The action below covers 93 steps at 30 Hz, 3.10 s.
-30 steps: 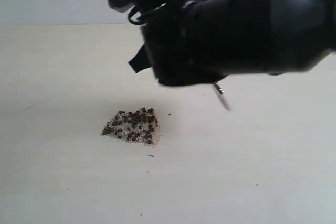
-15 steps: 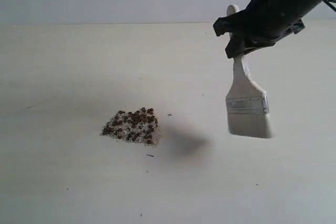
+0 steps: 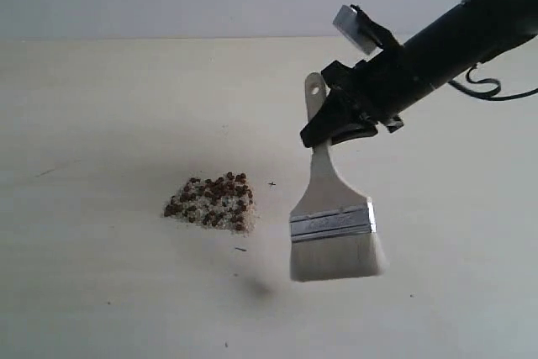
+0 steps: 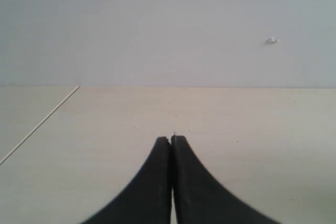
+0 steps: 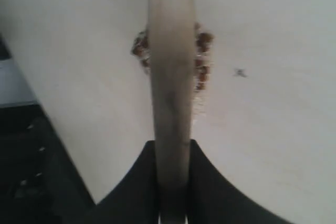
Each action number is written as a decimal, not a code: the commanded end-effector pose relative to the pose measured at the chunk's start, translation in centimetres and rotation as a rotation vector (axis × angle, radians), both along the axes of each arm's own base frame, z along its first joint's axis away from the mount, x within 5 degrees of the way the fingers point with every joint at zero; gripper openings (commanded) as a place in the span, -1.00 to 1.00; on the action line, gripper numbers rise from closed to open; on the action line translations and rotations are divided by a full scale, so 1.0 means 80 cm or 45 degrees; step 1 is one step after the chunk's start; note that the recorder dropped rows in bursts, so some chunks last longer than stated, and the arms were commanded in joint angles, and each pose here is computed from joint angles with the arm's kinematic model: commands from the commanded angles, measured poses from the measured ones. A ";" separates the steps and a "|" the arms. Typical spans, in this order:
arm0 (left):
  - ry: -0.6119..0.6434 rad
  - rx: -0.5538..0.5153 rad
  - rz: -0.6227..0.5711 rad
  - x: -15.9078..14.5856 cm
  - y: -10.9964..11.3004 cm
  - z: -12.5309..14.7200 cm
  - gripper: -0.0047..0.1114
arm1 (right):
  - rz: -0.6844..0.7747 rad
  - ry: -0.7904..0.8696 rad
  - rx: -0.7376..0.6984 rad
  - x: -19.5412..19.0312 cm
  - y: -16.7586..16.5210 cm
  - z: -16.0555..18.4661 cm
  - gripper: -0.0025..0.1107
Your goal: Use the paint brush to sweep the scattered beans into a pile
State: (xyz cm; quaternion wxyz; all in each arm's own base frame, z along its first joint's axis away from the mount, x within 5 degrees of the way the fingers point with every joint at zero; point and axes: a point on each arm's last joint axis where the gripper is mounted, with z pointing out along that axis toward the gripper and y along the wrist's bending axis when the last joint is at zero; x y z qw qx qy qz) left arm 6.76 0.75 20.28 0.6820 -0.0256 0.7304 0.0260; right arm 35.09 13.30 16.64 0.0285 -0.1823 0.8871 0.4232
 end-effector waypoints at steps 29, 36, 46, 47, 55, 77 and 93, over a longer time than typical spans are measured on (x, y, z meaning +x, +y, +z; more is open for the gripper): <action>-0.009 -0.017 -0.007 0.000 -0.001 0.001 -0.92 | -0.205 0.146 -0.182 0.021 -0.008 -0.095 -0.73; -0.009 -0.017 -0.007 0.000 -0.001 0.001 -0.92 | -0.224 0.107 -0.184 0.024 -0.009 -0.085 -0.43; -0.009 -0.017 -0.007 0.000 -0.001 0.001 -0.92 | -0.296 -0.016 -0.223 0.028 -0.014 -0.040 -0.29; -0.009 -0.017 -0.007 0.000 -0.001 0.001 -0.92 | -0.305 -0.039 -0.255 0.027 -0.017 -0.033 -0.29; -0.009 -0.017 -0.007 0.000 -0.001 0.001 -0.92 | -0.620 -0.585 -0.632 -0.029 -0.069 0.091 -0.96; -0.009 -0.017 -0.007 0.000 -0.001 0.001 -0.92 | -0.992 -1.314 -0.238 -0.292 -0.125 0.181 -0.96; -0.009 -0.017 -0.007 0.000 -0.001 0.001 -0.92 | -1.010 -1.935 -0.271 -0.397 -0.153 0.197 -0.96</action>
